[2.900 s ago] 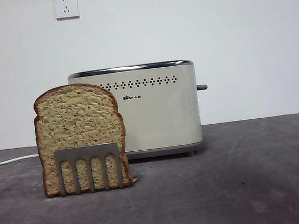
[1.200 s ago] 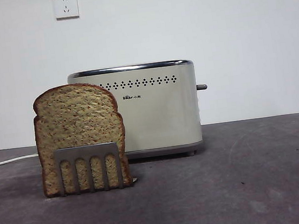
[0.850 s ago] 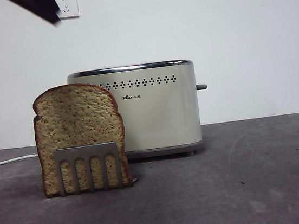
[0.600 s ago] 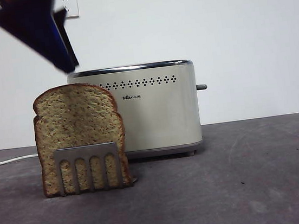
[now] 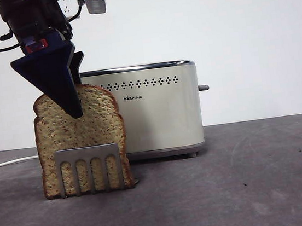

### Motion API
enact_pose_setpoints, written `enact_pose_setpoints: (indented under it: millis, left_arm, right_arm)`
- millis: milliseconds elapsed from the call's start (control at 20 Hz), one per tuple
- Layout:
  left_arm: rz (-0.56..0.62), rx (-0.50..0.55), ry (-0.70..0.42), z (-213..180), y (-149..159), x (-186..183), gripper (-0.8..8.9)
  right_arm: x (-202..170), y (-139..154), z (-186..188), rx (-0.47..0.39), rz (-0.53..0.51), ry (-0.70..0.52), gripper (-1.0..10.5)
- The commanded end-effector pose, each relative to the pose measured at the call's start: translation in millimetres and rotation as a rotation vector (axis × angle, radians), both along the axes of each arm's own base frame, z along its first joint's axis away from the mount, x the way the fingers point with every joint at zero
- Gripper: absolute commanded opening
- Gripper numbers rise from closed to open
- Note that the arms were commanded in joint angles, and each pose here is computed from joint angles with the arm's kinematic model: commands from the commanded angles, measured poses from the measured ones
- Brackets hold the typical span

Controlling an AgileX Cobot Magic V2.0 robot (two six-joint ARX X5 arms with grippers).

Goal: Pick up a slice of bread from the rack,put the bread on the toaster,press the button

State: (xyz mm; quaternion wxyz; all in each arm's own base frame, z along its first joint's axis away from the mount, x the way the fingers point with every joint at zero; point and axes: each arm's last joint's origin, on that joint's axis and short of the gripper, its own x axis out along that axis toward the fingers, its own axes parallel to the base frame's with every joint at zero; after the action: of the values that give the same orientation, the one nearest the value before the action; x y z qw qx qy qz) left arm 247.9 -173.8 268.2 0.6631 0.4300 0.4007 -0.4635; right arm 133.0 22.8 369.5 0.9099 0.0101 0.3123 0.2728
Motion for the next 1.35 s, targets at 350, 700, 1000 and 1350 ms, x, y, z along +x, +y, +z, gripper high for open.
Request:
enact_pose_setpoints:
  millis: [350, 700, 1000, 1350]
  left_arm:
    - [-0.021, 0.005, 0.008, -0.2, -2.3, -3.3, -0.09]
    - [-0.019, -0.041, -0.064, 32.7, 4.4, -12.6, -0.09]
    - [-0.024, -0.174, -0.256, 119.9, 9.1, -22.1, -0.09]
    - [-0.058, -0.258, -0.595, 181.4, 8.5, -20.6, -0.09]
  right_arm:
    - [0.2, 0.4, 0.3, -0.005, 0.008, -0.005, -0.1]
    - [0.9, 0.5, 0.0, -0.005, 0.008, -0.002, -0.1]
    - [2.8, 0.6, -0.9, -0.005, 0.008, 0.005, -0.1]
    - [4.5, 0.7, -1.7, -0.006, 0.008, 0.011, -0.1]
